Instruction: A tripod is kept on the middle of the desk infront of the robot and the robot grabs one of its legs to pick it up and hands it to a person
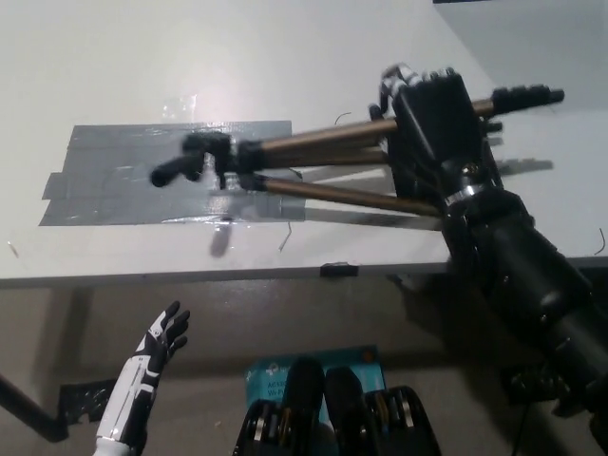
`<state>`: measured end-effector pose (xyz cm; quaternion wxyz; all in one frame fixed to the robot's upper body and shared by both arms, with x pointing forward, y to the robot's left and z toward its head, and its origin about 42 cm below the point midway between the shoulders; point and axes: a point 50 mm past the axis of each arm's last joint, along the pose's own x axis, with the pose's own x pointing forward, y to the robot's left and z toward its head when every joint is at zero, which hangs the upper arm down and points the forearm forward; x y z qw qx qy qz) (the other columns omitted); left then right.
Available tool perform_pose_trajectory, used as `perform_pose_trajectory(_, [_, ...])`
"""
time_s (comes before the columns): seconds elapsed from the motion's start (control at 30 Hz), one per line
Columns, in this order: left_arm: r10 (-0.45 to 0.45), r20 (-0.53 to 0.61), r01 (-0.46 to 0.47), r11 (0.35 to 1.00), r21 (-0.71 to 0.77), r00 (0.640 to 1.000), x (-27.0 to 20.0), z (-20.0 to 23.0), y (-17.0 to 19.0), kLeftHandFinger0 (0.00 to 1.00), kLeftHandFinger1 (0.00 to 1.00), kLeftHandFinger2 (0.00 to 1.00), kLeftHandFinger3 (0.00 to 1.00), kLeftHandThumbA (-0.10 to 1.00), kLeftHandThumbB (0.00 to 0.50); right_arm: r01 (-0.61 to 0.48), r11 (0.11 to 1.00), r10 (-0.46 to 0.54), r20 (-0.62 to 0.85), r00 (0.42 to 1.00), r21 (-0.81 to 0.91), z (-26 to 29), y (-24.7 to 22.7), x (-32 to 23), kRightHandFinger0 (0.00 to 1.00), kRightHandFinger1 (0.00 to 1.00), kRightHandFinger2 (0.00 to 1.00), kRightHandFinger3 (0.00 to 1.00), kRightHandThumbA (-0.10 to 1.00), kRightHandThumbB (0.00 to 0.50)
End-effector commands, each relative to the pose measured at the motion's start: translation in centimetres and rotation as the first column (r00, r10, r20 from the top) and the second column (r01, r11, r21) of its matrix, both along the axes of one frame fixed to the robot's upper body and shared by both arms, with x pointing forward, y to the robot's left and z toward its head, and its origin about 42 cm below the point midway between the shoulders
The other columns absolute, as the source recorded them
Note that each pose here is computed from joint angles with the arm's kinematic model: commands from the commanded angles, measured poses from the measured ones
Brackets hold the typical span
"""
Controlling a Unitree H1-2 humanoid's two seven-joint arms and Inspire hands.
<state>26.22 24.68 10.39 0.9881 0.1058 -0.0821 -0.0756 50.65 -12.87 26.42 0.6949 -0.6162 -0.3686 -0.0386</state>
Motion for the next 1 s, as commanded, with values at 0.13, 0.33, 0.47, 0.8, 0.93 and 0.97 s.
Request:
perform_pose_trajectory(0.13, [-0.040, 0.074, 0.037, 0.998, 0.048, 0.996, 0.6, 1.4, 0.3, 0.97, 1.00, 1.00, 1.00, 1.00, 0.142, -0.177, 0.982, 0.139, 0.381, 0.914, 0.068, 10.6, 2.7, -0.1, 0.00, 0.14, 0.64, 0.73, -0.10, 0.180])
perform_pose_trajectory(0.33, [-0.040, 0.063, 0.037, 0.998, 0.043, 0.997, 0.4, 1.5, 0.2, 0.98, 1.00, 1.00, 1.00, 1.00, 0.155, -0.125, 0.991, 0.102, 0.313, 0.944, 0.056, 9.4, 2.0, 1.6, 0.00, 0.20, 0.66, 0.72, -0.10, 0.174])
perform_pose_trajectory(0.47, [-0.044, 0.066, 0.041, 0.998, 0.048, 0.997, 0.2, 1.3, 0.2, 0.97, 1.00, 1.00, 1.00, 1.00, 0.134, -0.060, 0.998, 0.052, 0.244, 0.968, 0.025, 7.4, 0.9, 3.0, 0.00, 0.24, 0.66, 0.66, -0.10, 0.212])
perform_pose_trajectory(0.8, [-0.041, 0.057, 0.039, 0.998, 0.043, 0.998, 0.2, 1.4, 0.3, 0.97, 1.00, 1.00, 1.00, 1.00, 0.139, -0.010, 0.999, 0.006, 0.153, 0.988, 0.031, 5.8, -0.6, 4.8, 0.00, 0.00, 0.17, 0.60, -0.10, 0.256])
perform_pose_trajectory(0.93, [-0.039, 0.055, 0.037, 0.998, 0.042, 0.998, 0.1, 1.4, 0.3, 0.97, 1.00, 1.00, 1.00, 1.00, 0.144, -0.021, 0.998, 0.010, 0.177, 0.984, 0.061, 6.2, 0.0, 4.7, 0.00, 0.00, 0.15, 0.59, -0.10, 0.288])
perform_pose_trajectory(0.97, [-0.040, 0.055, 0.038, 0.998, 0.040, 0.998, 0.1, 1.3, 0.3, 0.97, 1.00, 1.00, 1.00, 1.00, 0.142, -0.023, 0.998, 0.011, 0.178, 0.984, 0.065, 6.3, 0.1, 4.7, 0.00, 0.00, 0.16, 0.50, -0.10, 0.263])
